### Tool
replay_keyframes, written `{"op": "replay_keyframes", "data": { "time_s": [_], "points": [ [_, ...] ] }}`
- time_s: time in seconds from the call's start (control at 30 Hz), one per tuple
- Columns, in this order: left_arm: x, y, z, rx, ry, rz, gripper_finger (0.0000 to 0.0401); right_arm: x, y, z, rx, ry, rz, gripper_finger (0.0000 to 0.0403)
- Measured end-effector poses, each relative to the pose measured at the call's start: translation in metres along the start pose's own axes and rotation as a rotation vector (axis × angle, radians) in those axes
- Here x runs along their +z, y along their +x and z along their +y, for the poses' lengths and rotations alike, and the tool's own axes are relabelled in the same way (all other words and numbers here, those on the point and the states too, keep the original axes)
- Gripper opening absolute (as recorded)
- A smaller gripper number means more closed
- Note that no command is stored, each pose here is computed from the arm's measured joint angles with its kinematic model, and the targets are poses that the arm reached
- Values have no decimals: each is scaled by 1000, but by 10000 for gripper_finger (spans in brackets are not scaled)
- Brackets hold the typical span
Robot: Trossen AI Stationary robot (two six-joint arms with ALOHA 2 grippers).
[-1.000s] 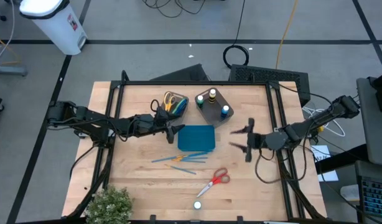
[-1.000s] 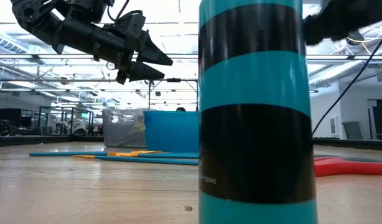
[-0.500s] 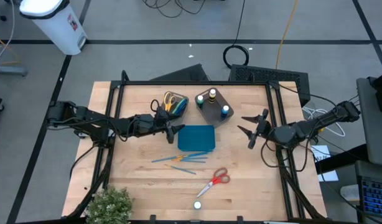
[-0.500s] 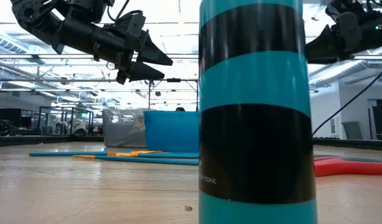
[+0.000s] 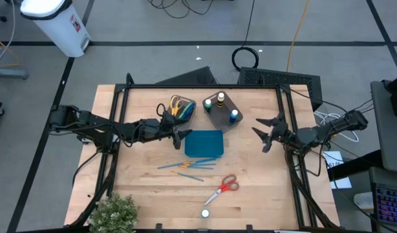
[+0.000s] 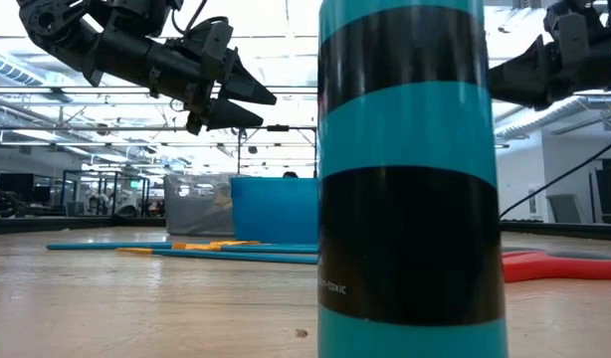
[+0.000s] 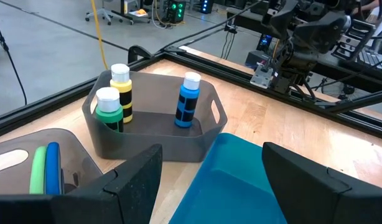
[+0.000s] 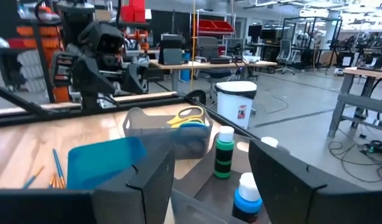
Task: Pick & Place Paint Supplies
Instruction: Put the light blue paint bottle into the right black bin
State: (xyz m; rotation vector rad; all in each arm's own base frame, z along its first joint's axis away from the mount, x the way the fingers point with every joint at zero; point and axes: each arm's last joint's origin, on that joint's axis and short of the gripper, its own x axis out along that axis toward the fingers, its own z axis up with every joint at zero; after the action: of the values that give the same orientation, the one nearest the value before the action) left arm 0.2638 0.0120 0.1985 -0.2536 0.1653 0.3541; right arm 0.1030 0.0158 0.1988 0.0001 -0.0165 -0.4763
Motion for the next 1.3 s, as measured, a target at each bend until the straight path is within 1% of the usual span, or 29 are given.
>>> {"op": "replay_keyframes", "data": {
  "time_s": [0.23, 0.37, 0.47, 0.7, 0.77, 0.9, 1.1, 1.3],
  "points": [
    [0, 0, 0, 0, -1, 0, 285, -9, 0, 0, 7, 58, -20, 196],
    [0, 0, 0, 0, -1, 0, 285, -13, 0, 2, 71, 64, -11, 196],
    [0, 0, 0, 0, -1, 0, 285, -14, 0, 5, 153, 64, -8, 196],
    [0, 0, 0, 0, -1, 0, 285, -13, -2, 11, 401, 71, -14, 196],
    [0, 0, 0, 0, -1, 0, 285, -11, -3, 13, 448, 80, -29, 196],
    [0, 0, 0, 0, -3, 0, 285, -9, -4, 14, 500, 96, -47, 196],
    [0, 0, 0, 0, -3, -1, 285, -9, -4, 15, 548, 112, -37, 196],
    [0, 0, 0, 0, -2, 0, 285, -9, -5, 15, 555, 139, -29, 196]
  ]
}}
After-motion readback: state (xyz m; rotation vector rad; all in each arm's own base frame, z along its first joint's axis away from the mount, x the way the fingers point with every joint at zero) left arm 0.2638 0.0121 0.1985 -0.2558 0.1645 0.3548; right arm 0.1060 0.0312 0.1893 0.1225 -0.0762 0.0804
